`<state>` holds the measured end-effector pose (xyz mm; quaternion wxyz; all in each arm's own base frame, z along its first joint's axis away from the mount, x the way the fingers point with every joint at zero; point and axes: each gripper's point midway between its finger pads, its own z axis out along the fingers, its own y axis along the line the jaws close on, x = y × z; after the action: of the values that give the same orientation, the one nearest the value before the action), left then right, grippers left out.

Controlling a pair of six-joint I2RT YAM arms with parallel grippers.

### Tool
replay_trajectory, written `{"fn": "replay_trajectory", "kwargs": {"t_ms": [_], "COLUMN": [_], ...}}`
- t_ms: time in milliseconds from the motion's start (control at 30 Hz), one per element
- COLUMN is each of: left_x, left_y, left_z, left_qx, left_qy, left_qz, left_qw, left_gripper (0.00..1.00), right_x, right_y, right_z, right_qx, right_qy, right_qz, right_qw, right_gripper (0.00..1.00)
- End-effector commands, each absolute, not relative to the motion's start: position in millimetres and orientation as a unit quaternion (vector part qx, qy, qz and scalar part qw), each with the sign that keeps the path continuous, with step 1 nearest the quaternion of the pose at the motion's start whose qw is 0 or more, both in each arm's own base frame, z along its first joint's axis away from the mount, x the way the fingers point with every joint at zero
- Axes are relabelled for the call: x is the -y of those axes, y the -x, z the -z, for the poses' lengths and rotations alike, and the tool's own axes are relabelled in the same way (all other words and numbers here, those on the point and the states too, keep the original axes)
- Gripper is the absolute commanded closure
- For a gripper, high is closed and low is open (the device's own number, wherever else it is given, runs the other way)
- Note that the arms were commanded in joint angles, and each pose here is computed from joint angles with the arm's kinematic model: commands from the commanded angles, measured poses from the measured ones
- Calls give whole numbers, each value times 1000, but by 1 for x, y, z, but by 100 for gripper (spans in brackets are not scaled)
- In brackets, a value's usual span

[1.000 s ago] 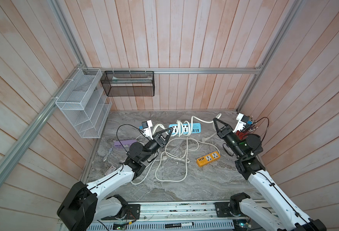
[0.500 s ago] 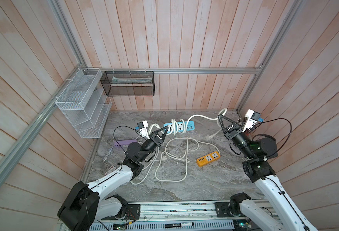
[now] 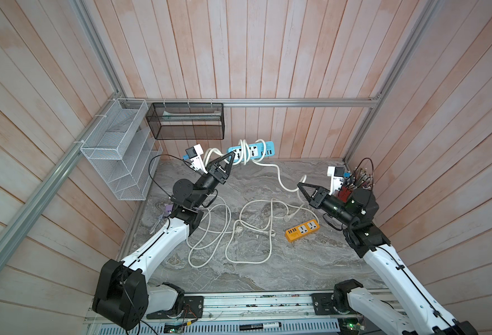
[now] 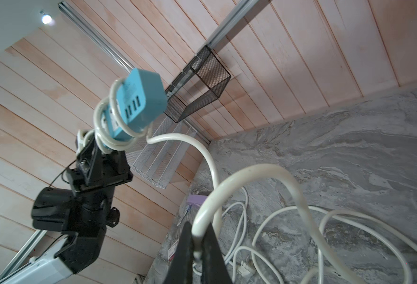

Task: Unwrap the cord wrapped around the power strip
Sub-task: Unwrap the power cord from the power strip.

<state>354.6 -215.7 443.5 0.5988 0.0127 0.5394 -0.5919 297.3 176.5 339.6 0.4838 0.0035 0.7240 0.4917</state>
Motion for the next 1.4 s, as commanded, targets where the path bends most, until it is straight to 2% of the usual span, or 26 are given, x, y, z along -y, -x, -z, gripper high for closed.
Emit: {"fn": "replay_trajectory", "kwargs": {"t_ms": [0, 167, 367, 600, 833, 1067, 1367], "left_x": [226, 229, 233, 231, 214, 205, 208], "left_y": [-335, -319, -308, -306, -324, -354, -374], "left_z": [-469, -461, -405, -339, -318, -339, -398], "left_qx": [-517, -536, -580, -622, -640, -611, -566], "left_qy": [-60, -59, -27, 18, 43, 45, 15], "left_qz": [624, 641, 641, 626, 573, 564, 574], "left_qw": [583, 547, 502, 471, 511, 554, 591], "left_gripper": [100, 100, 100, 100, 100, 100, 100], "right_x": [-169, -158, -152, -143, -143, -148, -164], "right_y": [-321, -367, -397, -371, -328, -296, -306], "right_z": [-322, -317, -355, -434, -478, -467, -373], "right_qx": [-736, -729, -676, -573, -547, -601, -735], "right_qy": [-11, -37, -51, -31, 13, 46, 48], "right_qz": [-440, -391, -398, -476, -517, -514, -468], "right_qw": [515, 561, 618, 667, 659, 611, 488], "right_gripper": [100, 100, 100, 100, 100, 100, 100]}}
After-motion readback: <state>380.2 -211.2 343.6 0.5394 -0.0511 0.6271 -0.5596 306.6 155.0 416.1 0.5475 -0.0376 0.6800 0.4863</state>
